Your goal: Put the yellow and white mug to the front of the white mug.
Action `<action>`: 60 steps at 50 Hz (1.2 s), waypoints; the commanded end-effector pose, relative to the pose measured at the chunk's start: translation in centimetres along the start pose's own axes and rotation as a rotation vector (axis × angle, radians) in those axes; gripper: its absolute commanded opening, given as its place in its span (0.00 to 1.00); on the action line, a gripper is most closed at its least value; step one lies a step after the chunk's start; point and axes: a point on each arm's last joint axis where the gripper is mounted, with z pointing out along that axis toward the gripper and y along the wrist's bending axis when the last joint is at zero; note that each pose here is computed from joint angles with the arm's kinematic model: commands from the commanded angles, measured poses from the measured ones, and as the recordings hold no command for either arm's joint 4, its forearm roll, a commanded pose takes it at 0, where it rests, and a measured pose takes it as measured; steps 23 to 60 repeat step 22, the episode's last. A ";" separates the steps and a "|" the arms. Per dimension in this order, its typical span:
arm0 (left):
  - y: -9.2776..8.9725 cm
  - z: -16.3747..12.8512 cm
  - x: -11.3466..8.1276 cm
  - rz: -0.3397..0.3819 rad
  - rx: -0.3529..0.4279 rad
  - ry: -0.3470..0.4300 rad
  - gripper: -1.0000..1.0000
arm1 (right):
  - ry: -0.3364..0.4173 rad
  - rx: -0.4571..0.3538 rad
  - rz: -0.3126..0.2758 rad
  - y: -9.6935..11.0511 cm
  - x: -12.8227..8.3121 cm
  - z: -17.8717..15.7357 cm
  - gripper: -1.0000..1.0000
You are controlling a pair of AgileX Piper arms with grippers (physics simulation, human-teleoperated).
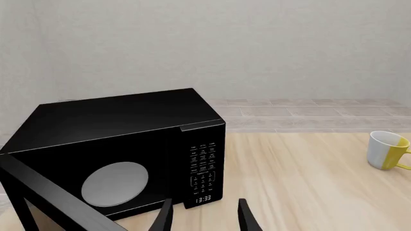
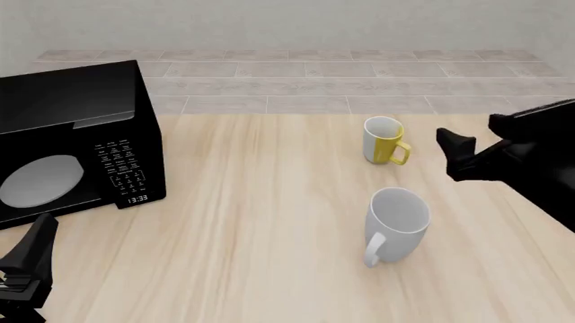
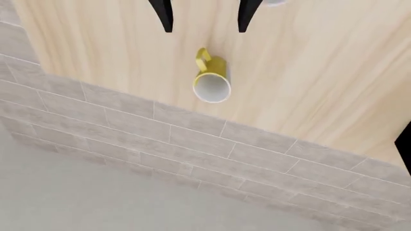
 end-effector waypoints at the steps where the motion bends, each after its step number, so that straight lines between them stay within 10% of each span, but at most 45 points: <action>1: 0.0 0.0 0.0 0.000 0.000 0.000 1.00 | -0.045 0.016 0.007 -0.1 0.2 -2.9 1.00; 60: 0.0 0.0 0.0 0.000 0.000 0.000 1.00 | -0.109 0.029 0.021 -0.1 0.1 -7.4 1.00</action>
